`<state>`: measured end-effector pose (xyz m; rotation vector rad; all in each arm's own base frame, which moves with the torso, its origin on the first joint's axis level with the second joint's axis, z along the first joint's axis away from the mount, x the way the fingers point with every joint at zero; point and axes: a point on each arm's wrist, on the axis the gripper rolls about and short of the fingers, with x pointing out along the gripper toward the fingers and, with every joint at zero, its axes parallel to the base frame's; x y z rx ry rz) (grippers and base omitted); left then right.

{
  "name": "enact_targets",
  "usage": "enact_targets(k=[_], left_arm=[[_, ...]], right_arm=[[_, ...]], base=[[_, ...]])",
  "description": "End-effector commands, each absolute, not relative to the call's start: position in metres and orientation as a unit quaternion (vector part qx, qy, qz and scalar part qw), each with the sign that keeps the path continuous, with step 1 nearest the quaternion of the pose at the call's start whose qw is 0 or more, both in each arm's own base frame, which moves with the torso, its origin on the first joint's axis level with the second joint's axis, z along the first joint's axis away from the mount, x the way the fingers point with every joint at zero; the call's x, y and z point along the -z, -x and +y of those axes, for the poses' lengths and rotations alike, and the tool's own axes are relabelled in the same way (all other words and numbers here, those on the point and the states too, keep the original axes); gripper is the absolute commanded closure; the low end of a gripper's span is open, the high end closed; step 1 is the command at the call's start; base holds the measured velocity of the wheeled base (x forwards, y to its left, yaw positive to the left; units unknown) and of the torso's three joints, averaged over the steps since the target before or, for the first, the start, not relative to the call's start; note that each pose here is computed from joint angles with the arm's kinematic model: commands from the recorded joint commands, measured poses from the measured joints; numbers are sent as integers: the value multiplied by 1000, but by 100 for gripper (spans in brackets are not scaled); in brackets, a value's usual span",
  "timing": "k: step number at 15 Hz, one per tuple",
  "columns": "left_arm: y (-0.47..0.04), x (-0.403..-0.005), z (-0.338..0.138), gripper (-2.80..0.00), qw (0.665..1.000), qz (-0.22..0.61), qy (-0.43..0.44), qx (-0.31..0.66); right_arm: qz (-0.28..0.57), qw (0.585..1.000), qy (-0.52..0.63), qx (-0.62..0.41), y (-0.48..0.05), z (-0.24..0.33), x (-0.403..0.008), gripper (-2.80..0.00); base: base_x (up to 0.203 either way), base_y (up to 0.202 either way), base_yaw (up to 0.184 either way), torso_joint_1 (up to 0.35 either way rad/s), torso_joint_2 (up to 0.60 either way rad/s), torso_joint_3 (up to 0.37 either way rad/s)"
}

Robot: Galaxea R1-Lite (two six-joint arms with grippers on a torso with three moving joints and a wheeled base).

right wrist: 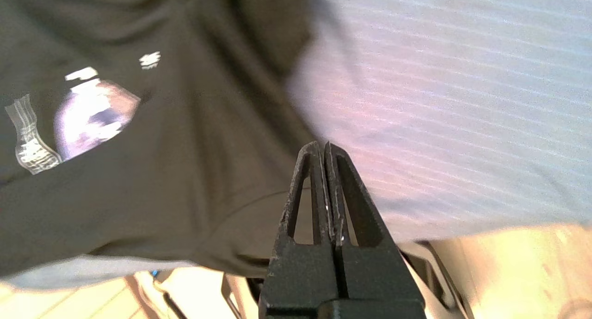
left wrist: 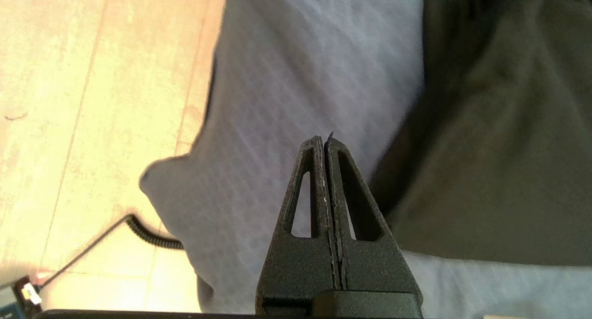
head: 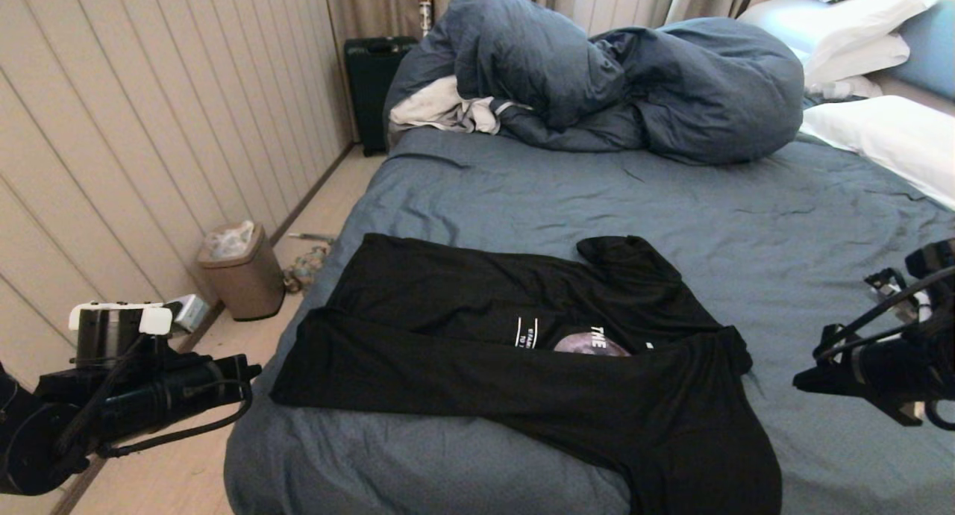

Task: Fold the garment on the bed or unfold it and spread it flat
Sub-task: Fold the black T-shirt

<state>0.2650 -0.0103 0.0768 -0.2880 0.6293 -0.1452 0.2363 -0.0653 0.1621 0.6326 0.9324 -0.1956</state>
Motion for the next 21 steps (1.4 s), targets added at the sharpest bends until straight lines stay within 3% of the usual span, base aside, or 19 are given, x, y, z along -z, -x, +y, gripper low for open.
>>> enact_targets(k=[1, 2, 3, 13, 21], left_arm=[[-259, -87, -11, 0, 944, 290, 139, 76], [-255, -91, -11, -205, 945, 286, 137, 78], [-252, -90, -11, -280, 945, 290, 133, 79], [-232, -65, -54, -280, 913, 362, 109, 154], [-253, -75, -46, -280, 925, 335, 122, 133]], right_arm=[[444, 840, -296, 99, -239, -65, -162, 0], [445, 842, -289, 99, -240, -62, -163, 0], [445, 843, -283, 104, -242, -61, -162, 0], [444, 848, -272, 99, -248, -56, -166, 0], [444, 853, -260, 89, -255, -48, -169, 0]], base=[[0, 0, 0, 0, 0, 0], [0, 0, 0, 0, 0, 0], [0, 0, 0, 0, 0, 0], [0, 0, 0, 0, 0, 0], [0, 0, 0, 0, 0, 0]])
